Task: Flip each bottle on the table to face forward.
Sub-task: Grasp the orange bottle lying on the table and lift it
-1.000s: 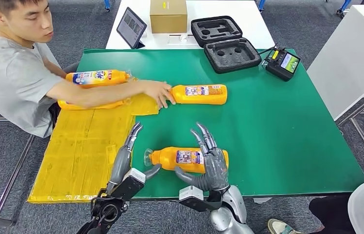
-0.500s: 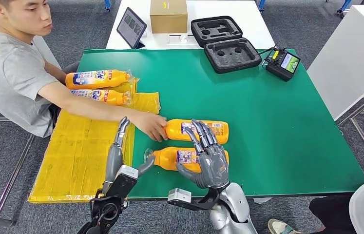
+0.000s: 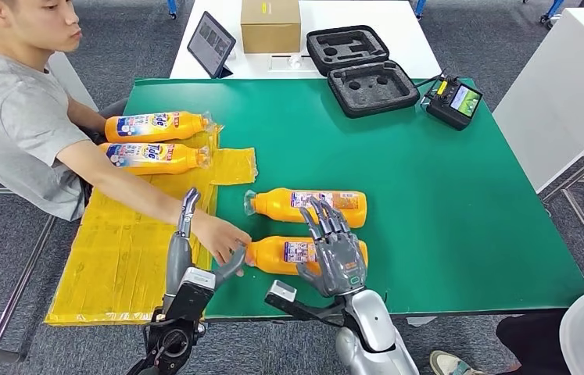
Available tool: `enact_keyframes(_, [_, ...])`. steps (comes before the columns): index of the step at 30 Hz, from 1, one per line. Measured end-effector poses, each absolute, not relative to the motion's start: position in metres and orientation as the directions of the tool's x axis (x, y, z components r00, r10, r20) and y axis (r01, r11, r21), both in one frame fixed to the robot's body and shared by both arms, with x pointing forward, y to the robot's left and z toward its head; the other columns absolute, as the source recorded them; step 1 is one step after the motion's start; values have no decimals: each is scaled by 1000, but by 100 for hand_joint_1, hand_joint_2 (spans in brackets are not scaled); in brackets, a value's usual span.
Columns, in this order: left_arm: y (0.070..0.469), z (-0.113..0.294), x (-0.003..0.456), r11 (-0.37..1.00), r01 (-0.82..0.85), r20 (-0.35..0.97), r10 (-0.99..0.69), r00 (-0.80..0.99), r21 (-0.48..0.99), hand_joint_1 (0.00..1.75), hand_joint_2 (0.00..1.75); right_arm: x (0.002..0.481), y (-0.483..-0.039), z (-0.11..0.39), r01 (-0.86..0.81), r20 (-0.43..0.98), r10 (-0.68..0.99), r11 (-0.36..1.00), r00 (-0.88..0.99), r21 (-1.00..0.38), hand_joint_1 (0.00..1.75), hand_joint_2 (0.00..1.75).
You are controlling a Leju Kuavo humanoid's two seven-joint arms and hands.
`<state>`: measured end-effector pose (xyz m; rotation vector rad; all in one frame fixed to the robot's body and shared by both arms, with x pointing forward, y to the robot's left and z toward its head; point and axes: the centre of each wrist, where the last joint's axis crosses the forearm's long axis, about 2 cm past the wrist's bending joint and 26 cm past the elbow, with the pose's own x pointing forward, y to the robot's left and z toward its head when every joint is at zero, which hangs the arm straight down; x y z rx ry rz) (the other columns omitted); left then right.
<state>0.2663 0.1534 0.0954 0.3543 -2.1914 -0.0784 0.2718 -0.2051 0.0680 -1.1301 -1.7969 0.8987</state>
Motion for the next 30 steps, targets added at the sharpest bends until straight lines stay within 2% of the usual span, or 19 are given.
enact_keyframes(12, [150, 98, 268, 968, -181, 775, -249, -580, 175, 0, 175, 275, -206, 44, 226, 264, 955, 289, -131, -930, 0, 175])
enact_keyframes(30, [145, 101, 275, 969, -143, 761, -247, -599, 202, 0, 175, 280, -211, 37, 129, 279, 954, 292, -109, -948, 0, 175])
